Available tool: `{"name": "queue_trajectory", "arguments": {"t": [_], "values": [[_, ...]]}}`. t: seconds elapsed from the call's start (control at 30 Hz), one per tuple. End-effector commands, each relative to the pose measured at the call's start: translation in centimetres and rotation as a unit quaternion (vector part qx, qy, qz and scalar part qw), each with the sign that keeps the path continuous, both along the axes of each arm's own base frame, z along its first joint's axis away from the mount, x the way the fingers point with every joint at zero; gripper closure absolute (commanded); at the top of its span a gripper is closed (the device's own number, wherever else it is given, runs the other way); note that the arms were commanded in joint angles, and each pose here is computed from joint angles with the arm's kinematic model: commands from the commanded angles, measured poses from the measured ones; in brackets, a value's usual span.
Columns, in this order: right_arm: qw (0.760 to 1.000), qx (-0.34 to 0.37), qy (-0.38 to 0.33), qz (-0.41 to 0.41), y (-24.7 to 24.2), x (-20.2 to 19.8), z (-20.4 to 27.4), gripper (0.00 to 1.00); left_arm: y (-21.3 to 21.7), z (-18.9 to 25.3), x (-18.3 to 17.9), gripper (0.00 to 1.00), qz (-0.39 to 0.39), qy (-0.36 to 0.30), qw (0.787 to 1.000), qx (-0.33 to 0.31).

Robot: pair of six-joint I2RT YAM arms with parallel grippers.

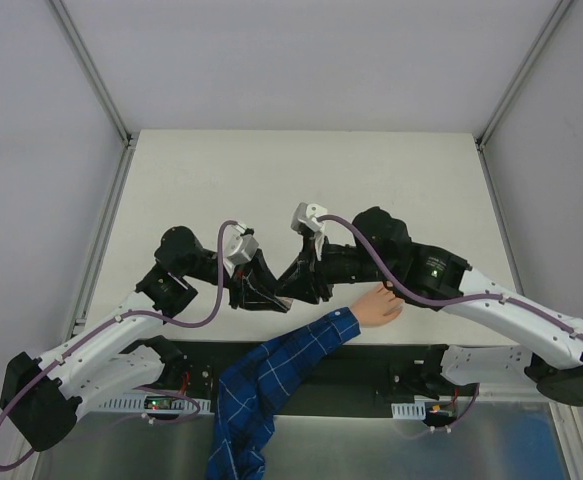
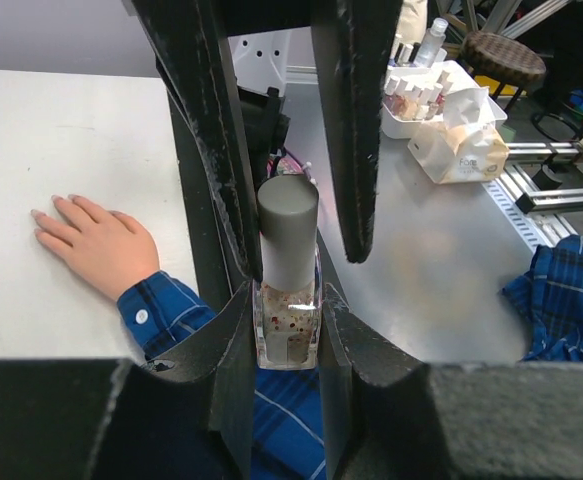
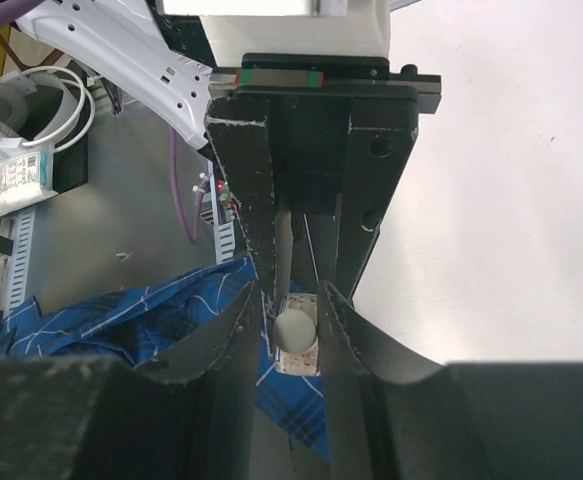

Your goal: Paint the nails

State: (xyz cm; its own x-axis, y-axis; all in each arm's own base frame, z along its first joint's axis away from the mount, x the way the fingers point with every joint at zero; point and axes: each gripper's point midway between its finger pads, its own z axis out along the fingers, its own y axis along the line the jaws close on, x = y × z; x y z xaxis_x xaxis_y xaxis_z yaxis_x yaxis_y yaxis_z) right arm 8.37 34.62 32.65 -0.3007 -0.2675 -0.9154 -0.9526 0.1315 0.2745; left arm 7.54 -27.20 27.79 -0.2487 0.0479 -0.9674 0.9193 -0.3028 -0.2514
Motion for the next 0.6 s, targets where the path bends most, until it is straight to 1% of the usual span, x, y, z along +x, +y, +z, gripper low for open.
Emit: {"name": "queue_trajectory", "arguments": {"t": [0.0,0.1,0.13,0.2,0.3,0.4,0.43,0.47,0.53,0.57], "values": [[0.999,0.021,-0.010,0.028,0.5,-0.6,1.3,0.72,0.1,2.3,-0.4,1.00,-0.010,-0.045,0.998,-0.034],[0.999,0.016,-0.010,0.029,0.4,-0.7,1.2,0.76,0.1,2.6,-0.2,1.00,0.002,-0.050,0.998,-0.039],[0.999,0.015,-0.010,0.028,0.3,-0.7,1.1,0.81,0.1,2.5,-0.2,1.00,0.006,-0.050,0.998,-0.038],[0.999,0.014,-0.012,0.027,0.3,-0.6,1.1,0.81,0.0,2.5,0.5,1.00,0.032,-0.057,0.997,-0.040],[1.000,0.006,-0.012,0.019,0.3,-0.4,0.9,0.87,0.1,2.5,1.2,1.00,0.060,-0.068,0.995,-0.039],[1.000,0.002,-0.012,-0.004,0.4,0.4,0.5,0.94,0.1,2.6,2.6,1.00,0.113,-0.078,0.990,-0.041],[1.000,0.003,-0.015,-0.008,0.5,0.3,0.5,0.99,0.2,2.5,3.6,1.00,0.142,-0.080,0.986,-0.041],[0.999,-0.005,-0.021,-0.031,0.6,1.1,0.0,0.99,0.3,2.5,4.2,1.00,0.161,-0.085,0.982,-0.042],[0.998,-0.007,-0.030,-0.049,1.0,1.2,-0.2,0.99,0.7,2.4,5.2,1.00,0.196,-0.086,0.976,-0.042],[0.997,-0.007,-0.029,-0.065,1.3,1.5,-0.4,0.99,1.0,2.3,6.9,1.00,0.245,-0.088,0.965,-0.038]]}}
